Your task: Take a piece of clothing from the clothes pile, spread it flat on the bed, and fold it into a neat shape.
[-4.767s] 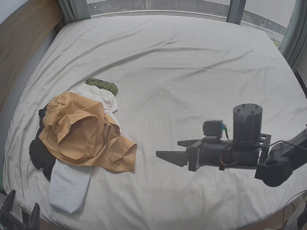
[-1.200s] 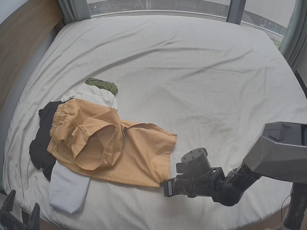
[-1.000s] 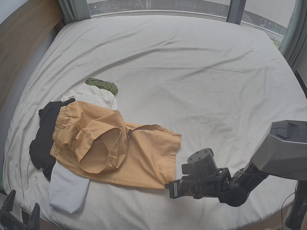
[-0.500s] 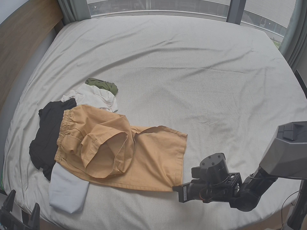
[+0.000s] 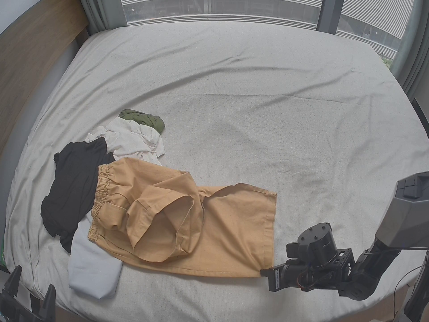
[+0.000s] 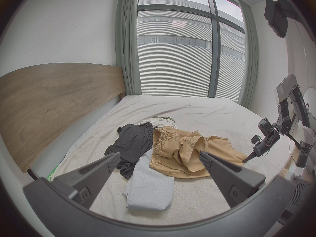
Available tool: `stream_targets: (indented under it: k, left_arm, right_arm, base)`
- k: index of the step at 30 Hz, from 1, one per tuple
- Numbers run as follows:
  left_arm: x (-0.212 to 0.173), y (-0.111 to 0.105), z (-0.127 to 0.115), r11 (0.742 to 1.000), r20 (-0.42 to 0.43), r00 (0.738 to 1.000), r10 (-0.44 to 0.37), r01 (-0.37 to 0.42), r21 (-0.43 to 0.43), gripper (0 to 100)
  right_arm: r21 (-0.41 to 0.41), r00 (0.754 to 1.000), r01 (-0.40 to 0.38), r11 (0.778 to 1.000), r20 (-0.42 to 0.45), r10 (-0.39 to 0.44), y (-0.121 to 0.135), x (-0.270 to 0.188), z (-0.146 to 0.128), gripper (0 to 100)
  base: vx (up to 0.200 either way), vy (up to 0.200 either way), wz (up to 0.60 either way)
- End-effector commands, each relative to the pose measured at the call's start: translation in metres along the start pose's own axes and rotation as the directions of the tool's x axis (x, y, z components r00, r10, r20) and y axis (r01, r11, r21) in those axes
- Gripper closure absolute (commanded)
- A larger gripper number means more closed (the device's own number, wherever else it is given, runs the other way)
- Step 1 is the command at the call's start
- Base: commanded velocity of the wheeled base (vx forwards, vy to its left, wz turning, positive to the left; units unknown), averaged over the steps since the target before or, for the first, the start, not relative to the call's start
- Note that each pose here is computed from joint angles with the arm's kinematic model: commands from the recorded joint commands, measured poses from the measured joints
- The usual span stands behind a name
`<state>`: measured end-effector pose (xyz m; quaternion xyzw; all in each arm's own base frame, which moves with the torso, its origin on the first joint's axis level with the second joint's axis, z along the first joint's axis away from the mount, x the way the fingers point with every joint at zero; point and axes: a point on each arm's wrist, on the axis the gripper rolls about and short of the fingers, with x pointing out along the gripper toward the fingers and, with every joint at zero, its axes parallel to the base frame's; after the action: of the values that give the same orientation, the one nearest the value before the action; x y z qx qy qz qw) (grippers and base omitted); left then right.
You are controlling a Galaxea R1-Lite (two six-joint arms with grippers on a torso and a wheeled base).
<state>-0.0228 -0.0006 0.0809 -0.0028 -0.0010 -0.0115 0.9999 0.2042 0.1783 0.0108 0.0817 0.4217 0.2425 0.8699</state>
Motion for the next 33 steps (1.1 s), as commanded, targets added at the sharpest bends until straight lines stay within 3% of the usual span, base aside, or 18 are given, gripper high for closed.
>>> stream_targets:
  k: [1,33]
  left_arm:
    - [0.000,0.000,-0.005,1.000,-0.002,1.000,0.000,0.000,-0.001,0]
    - [0.000,0.000,-0.005,1.000,-0.002,1.000,0.000,0.000,0.001,0]
  right_arm:
    - [0.017,1.000,0.020,1.000,0.006,-0.020,-0.007,-0.012,-0.002,100]
    - [0.121,0.979,0.195,0.973,-0.080,-0.186,-0.065,-0.071,-0.045,100]
  base:
    - [0.000,0.000,0.00]
    - [0.000,0.000,0.00]
